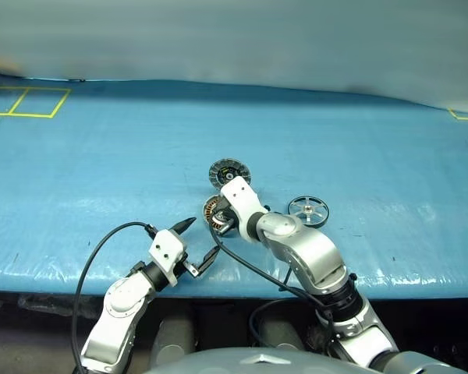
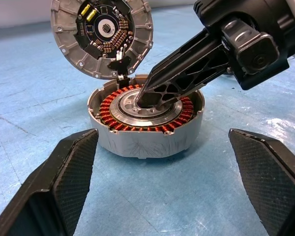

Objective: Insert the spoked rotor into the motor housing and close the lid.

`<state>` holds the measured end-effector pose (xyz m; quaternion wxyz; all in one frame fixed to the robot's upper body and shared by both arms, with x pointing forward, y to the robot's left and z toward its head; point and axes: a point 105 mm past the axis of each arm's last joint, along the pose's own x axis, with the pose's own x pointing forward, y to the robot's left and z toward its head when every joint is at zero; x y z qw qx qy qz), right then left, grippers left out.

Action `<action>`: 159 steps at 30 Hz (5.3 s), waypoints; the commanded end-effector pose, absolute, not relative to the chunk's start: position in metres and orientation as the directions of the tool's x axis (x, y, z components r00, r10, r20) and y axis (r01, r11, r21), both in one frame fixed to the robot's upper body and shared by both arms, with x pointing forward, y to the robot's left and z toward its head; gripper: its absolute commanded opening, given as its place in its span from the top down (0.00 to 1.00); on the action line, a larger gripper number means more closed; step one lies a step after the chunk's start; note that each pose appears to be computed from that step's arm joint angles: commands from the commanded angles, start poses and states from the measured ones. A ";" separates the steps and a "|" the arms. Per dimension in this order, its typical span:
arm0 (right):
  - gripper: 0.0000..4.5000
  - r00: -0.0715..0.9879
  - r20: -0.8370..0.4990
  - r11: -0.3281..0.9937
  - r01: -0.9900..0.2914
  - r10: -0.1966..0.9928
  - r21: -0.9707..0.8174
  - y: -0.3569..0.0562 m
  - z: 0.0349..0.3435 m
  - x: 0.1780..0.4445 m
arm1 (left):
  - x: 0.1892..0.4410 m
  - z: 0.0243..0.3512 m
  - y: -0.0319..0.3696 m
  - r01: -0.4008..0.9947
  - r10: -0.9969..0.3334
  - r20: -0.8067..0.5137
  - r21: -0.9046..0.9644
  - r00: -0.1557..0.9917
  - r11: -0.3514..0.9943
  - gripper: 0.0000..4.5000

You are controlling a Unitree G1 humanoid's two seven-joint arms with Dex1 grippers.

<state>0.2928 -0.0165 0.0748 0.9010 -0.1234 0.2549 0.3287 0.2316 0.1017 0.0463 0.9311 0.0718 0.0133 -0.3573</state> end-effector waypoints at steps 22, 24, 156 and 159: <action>1.00 0.629 -0.463 0.733 -0.676 0.625 0.071 -0.009 0.102 0.287 | 0.229 0.053 0.101 0.668 -0.668 -0.050 0.142 0.742 0.731 0.00; 1.00 0.634 -0.463 0.738 -0.672 0.619 0.064 -0.008 0.100 0.289 | 0.229 0.053 0.100 0.668 -0.668 -0.050 0.141 0.742 0.731 0.00; 0.40 0.770 -0.638 0.999 0.009 -0.031 -0.037 -0.185 0.068 0.286 | 0.228 0.049 0.099 0.694 -0.692 -0.065 0.127 0.719 0.709 0.00; 0.56 0.765 -0.643 0.999 0.012 -0.040 -0.048 -0.187 0.065 0.285 | 0.228 0.050 0.100 0.694 -0.692 -0.066 0.129 0.719 0.709 0.00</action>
